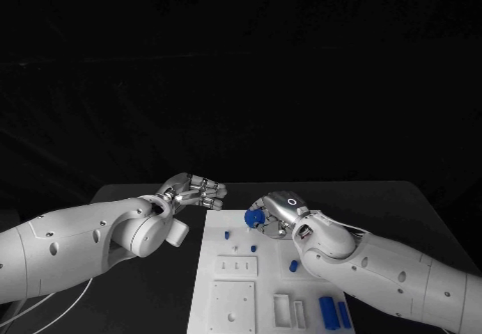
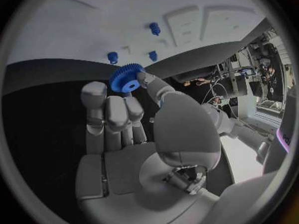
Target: Assemble the parts on the task board
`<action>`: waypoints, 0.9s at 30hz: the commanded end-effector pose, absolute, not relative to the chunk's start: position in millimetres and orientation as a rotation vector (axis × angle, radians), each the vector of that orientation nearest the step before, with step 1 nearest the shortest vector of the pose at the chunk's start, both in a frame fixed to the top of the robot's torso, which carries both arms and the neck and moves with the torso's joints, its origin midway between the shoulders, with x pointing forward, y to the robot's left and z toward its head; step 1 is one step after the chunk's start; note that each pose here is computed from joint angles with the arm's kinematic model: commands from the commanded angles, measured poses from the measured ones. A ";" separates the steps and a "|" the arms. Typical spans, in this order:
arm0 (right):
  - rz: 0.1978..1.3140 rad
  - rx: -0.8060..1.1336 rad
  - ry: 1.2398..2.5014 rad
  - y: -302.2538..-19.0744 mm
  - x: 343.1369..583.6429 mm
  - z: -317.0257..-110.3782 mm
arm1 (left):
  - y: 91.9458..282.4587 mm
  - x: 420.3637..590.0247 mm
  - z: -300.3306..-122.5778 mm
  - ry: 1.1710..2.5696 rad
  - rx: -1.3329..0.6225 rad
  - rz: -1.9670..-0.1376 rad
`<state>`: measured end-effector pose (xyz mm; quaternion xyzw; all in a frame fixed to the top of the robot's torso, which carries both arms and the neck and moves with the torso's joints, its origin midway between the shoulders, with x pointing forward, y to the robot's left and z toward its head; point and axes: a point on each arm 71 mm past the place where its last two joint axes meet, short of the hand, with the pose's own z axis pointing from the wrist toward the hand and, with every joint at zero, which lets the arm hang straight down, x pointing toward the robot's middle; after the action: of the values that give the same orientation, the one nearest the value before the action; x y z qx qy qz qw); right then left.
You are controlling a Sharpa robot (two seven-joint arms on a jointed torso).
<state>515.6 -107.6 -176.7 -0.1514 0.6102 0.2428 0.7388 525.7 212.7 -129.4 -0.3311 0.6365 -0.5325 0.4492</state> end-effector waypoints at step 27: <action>0.482 -0.406 1.375 -86.9 523.1 -206.0 | 204.9 526.2 -128.3 1.581 -0.800 -1.339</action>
<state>523.8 -89.3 -205.5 -0.1750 0.6249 0.2173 0.7291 526.6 207.6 -129.5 -0.3284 0.6377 -0.5344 0.4471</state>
